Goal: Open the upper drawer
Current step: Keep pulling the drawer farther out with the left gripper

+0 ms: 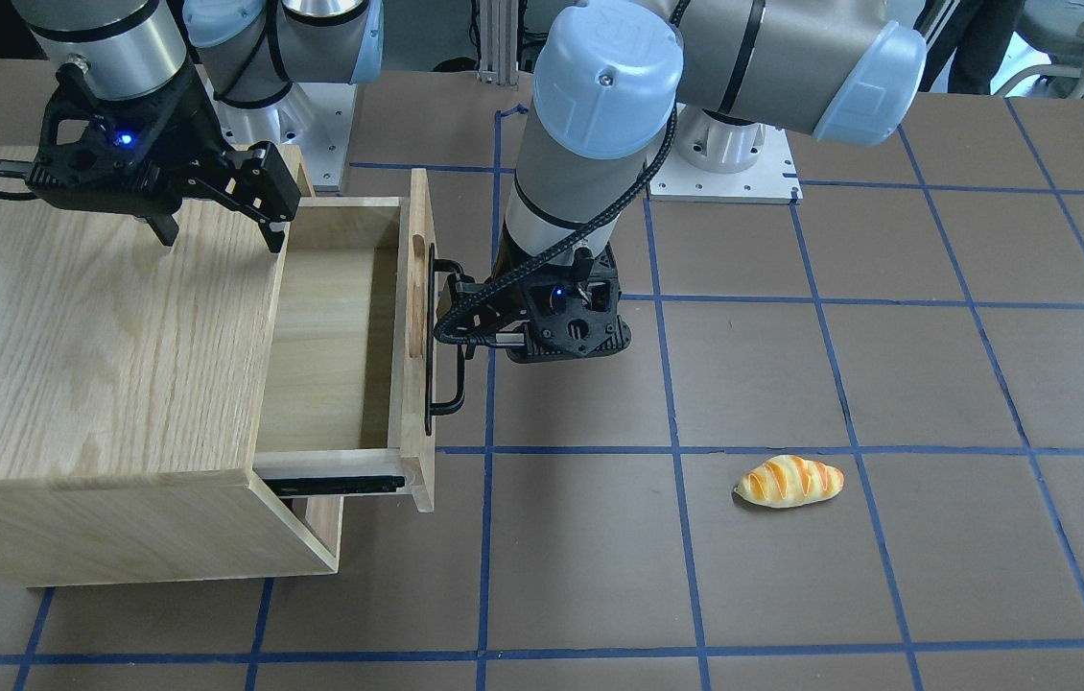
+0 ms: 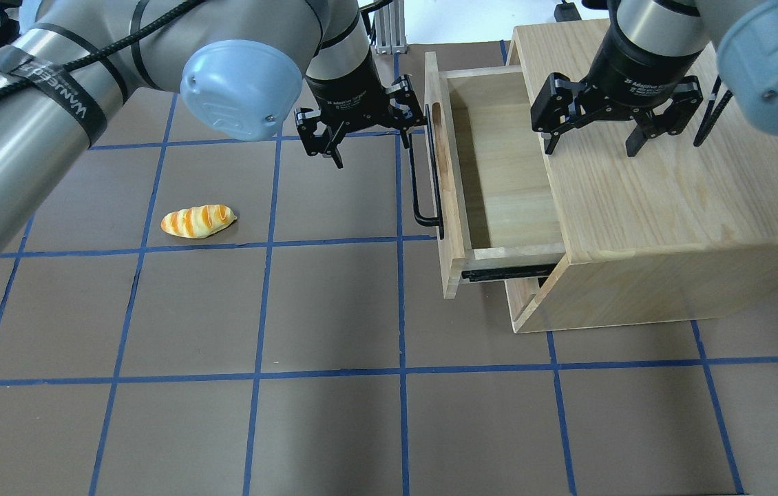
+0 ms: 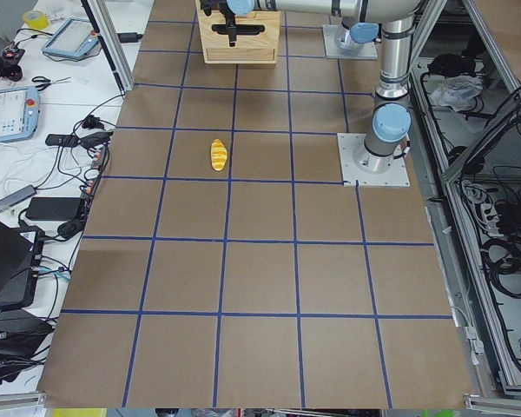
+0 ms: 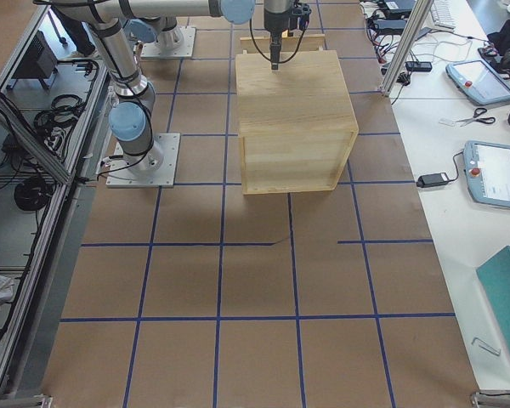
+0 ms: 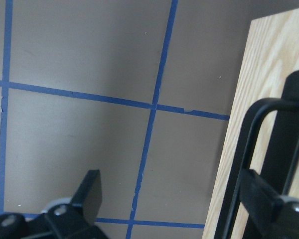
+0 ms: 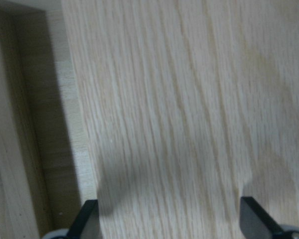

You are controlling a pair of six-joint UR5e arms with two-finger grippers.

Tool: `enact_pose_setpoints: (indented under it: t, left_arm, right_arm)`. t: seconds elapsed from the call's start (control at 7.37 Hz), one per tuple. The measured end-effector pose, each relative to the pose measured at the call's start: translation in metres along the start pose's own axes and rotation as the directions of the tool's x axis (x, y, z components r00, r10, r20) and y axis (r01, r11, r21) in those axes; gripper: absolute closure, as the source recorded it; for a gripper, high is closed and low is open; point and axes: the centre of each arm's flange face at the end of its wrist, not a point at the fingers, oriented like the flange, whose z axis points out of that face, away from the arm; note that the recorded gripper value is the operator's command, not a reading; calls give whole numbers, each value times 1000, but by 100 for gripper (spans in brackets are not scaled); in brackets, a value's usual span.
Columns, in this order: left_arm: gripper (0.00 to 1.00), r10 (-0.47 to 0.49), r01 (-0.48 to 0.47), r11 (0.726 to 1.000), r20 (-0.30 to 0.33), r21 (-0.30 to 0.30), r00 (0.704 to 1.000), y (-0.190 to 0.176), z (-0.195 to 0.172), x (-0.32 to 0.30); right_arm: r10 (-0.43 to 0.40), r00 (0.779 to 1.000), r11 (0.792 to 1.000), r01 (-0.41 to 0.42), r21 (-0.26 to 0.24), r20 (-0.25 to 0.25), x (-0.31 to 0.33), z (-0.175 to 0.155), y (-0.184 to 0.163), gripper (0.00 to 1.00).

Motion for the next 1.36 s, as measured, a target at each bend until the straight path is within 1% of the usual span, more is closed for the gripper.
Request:
enact_pose_setpoints:
  t: [0.54,1.22,1.36]
  left_arm:
    - [0,-3,2,1000,-13,-20,1000,0,8,4]
    - [0,-5,5,999,-3,-37,1000,-4,21,4]
    - [0,-9,9,999,-9,-34,1000,-3,17,5]
  right_arm:
    - [0,1000,1000,0,-1,0,0,0,0,0]
    - [0,1000,1000,0,0,1,0,0,0,0]
    - [0,1000,1000,0,-1,1,0,0,0,0]
